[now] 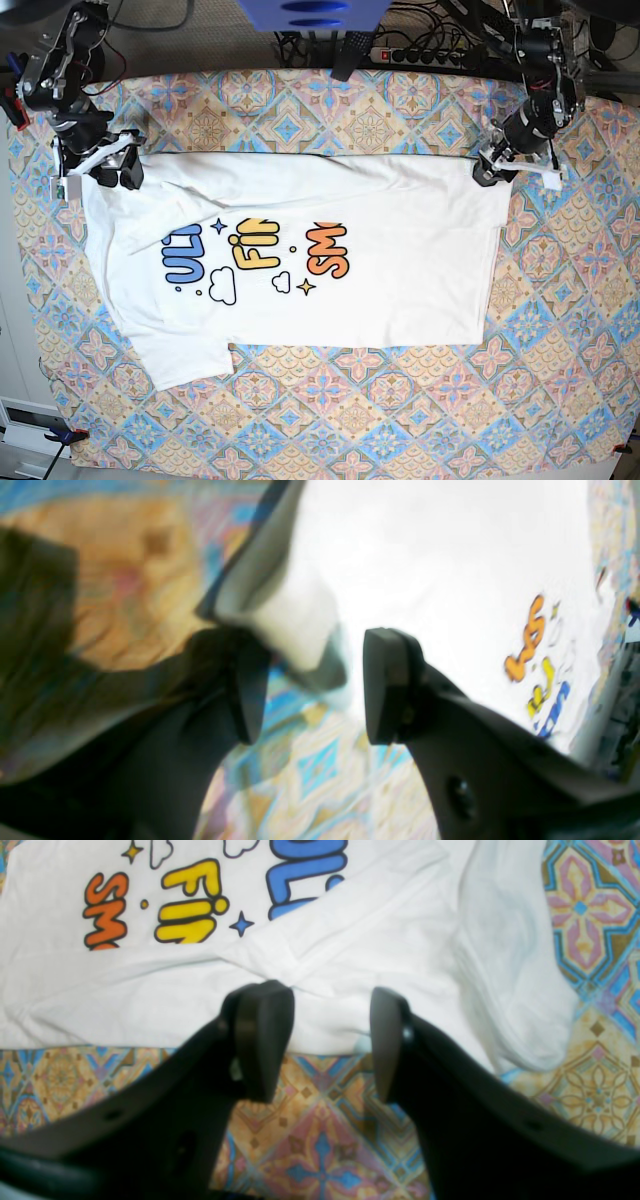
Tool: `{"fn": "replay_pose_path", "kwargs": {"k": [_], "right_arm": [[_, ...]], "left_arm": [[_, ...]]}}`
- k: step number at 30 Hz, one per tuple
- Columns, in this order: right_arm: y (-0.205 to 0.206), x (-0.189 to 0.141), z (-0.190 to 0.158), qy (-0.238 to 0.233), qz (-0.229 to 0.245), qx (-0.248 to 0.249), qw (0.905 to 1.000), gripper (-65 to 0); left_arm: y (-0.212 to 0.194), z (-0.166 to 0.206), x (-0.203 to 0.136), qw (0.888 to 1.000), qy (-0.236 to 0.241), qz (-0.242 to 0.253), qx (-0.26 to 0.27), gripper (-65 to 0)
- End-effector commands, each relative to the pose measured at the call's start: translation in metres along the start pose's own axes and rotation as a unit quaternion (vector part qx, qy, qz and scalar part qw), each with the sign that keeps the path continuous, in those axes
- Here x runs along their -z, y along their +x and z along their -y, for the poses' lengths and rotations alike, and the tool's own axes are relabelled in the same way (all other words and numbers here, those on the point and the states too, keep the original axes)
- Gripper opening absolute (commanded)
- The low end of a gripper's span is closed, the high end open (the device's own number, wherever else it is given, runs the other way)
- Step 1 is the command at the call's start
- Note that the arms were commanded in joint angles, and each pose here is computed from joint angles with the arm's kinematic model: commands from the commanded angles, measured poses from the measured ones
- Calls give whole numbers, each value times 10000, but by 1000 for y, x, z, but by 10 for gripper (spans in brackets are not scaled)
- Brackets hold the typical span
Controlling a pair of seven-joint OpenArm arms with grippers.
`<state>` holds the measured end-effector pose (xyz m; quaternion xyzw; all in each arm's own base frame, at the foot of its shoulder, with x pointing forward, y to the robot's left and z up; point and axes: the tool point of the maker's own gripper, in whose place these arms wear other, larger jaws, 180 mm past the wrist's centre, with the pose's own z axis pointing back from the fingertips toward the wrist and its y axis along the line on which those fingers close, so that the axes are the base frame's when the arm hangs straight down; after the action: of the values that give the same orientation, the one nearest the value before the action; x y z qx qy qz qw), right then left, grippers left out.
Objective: Fold the T-shirt properly
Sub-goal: 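Pull both grippers apart along the collar edge to straighten the shirt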
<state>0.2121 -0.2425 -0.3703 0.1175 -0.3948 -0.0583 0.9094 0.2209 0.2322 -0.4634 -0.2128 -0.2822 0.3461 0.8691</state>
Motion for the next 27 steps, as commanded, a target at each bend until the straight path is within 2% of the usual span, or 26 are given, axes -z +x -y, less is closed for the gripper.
{"fn": "replay_pose_path", "kwargs": {"k": [1, 2, 4, 9, 10, 13, 20, 25, 27], "right_arm": [[11, -3, 0, 29, 178, -62, 9998, -371], [8, -2, 1, 22, 136, -36, 9999, -371], [0, 1, 6, -1, 31, 69, 10000, -372], [-33, 4, 34, -262, -303, 594, 9974, -369], [-41, 4, 42, -338, -382, 722, 9961, -369], [-57, 5, 58, -501, -492, 1041, 9921, -370], [-54, 27, 75, -551, -378, 1583, 9851, -364], [-61, 42, 78, -514, -456, 1900, 9794, -293], [-62, 49, 79, -482, -474, 2017, 9771, -285]], "left_arm": [[-1, 10, 3, 9999, -118, -69, 75, -347], [-2, 14, 6, 9998, -157, -90, 93, -352], [-4, 23, 10, 9995, -245, -134, 128, -404], [-3, 30, 13, 9993, -319, -135, 170, -634], [-3, 30, 13, 9992, -319, -150, 170, -650], [-4, 27, 11, 9993, -287, -145, 172, -650], [-3, 17, 7, 9995, -186, -153, 218, -650], [-7, 13, 6, 9995, -139, -193, 212, -650], [-8, 12, 5, 9995, -128, -203, 209, -650]]}}
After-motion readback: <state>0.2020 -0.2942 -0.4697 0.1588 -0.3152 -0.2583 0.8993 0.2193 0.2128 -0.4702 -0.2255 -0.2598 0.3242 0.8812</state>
